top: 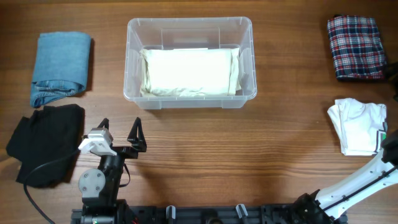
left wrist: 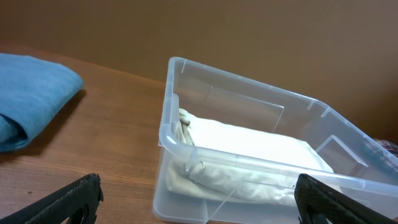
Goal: Pack container
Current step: 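Grasp the plaid shirt with the right gripper and lift, then carry the plaid shirt into the bin's left half and lower it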
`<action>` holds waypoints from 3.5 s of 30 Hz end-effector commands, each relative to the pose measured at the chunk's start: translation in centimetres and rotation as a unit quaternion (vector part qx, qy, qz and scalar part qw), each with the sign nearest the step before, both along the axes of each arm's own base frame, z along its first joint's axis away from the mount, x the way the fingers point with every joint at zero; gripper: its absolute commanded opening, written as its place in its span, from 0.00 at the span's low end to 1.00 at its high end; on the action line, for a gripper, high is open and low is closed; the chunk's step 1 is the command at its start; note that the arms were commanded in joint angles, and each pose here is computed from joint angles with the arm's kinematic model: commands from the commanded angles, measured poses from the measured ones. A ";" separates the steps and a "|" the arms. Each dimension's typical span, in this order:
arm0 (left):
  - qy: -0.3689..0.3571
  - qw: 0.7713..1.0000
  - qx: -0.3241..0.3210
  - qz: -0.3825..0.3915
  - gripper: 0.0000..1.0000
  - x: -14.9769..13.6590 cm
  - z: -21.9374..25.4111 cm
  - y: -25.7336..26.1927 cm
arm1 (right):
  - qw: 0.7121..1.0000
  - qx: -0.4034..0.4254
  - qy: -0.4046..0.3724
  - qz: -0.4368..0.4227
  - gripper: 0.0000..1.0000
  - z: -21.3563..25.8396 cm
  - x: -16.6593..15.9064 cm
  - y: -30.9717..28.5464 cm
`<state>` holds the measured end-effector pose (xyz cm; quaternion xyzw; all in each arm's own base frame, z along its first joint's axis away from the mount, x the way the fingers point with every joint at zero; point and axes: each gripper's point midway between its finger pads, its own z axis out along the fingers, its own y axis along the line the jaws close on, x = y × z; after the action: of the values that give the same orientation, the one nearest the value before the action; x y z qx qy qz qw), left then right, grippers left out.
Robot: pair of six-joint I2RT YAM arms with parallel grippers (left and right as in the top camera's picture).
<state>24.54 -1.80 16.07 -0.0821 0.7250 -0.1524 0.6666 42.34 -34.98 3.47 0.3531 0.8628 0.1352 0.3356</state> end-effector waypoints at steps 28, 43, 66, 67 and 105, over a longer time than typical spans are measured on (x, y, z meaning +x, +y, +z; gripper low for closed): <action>0.001 1.000 -0.004 0.009 1.00 0.0 -0.2 0.4 | 0.988 0.097 -0.047 0.107 0.04 -5.5 6.8 9.9; 0.001 1.000 -0.004 0.009 1.00 0.0 -0.2 0.4 | 0.954 -0.066 -0.187 0.224 0.04 21.3 7.8 19.0; 0.001 1.000 -0.004 0.009 1.00 0.0 -0.2 0.4 | 0.844 -0.077 -0.289 0.445 0.04 34.7 1.2 53.3; 0.001 1.000 -0.004 0.009 1.00 0.0 -0.2 0.4 | 0.850 -0.081 -0.288 0.434 0.04 34.8 1.1 54.2; 0.001 1.000 -0.004 0.009 1.00 0.0 -0.2 0.4 | 0.820 -0.043 -0.292 0.490 0.04 20.0 2.1 78.7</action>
<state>24.54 -1.81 16.07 -0.0821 0.7250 -0.1526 0.6665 44.91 42.23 21.39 -0.1529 0.8171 0.3184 0.4556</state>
